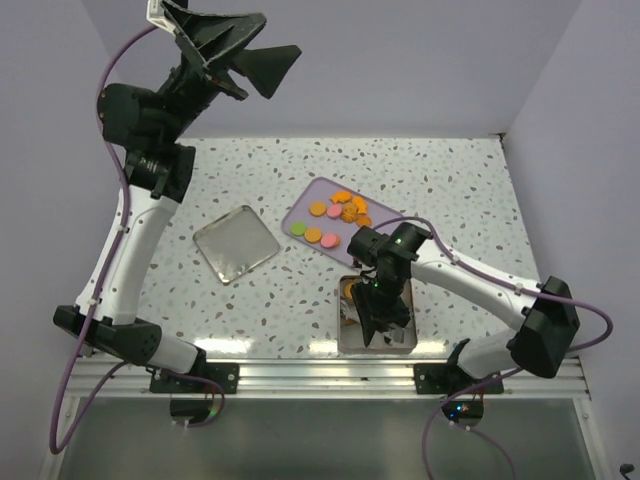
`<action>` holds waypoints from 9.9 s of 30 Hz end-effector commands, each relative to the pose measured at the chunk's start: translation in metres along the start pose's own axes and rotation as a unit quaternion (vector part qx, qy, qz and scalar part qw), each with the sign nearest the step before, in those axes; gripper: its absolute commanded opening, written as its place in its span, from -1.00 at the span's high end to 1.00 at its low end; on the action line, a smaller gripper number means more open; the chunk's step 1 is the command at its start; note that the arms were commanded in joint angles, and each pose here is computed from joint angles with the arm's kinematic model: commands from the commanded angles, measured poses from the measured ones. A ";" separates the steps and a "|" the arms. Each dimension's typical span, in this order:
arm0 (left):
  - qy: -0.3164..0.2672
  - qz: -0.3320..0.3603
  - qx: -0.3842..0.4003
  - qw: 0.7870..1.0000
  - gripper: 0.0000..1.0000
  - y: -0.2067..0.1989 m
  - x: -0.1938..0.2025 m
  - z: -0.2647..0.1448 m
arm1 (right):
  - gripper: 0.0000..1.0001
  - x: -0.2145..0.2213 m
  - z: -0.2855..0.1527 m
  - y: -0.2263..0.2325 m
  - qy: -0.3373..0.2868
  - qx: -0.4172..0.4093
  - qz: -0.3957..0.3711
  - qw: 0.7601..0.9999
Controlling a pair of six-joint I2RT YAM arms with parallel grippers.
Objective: Pack the cookies
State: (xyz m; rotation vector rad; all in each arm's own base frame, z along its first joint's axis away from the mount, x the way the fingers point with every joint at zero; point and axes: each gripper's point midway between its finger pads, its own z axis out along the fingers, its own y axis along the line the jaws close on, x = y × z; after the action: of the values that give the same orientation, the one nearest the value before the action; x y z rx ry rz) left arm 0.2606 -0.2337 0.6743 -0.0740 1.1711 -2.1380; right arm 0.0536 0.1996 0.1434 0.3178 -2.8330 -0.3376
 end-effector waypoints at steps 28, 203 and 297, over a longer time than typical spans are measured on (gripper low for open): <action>-0.036 -0.011 0.061 0.997 -1.00 -0.026 -0.026 -0.007 | -0.01 -0.034 -0.044 0.022 -0.026 0.002 -0.046 0.999; 0.074 0.003 -0.404 0.912 -0.52 0.251 0.074 -0.249 | 0.57 -0.209 -0.020 0.021 -0.060 -0.058 0.049 0.995; 0.062 0.020 -0.469 0.881 -0.42 0.292 0.070 -0.280 | 0.10 -0.039 -0.083 -0.059 -0.120 0.093 0.013 0.988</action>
State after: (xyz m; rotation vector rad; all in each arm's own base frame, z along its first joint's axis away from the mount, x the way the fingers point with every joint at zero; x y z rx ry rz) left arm 0.2669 -0.1752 0.2567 -0.4140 2.1975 -1.3454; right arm 0.1424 0.1840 0.1901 0.3117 -3.1722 -0.4380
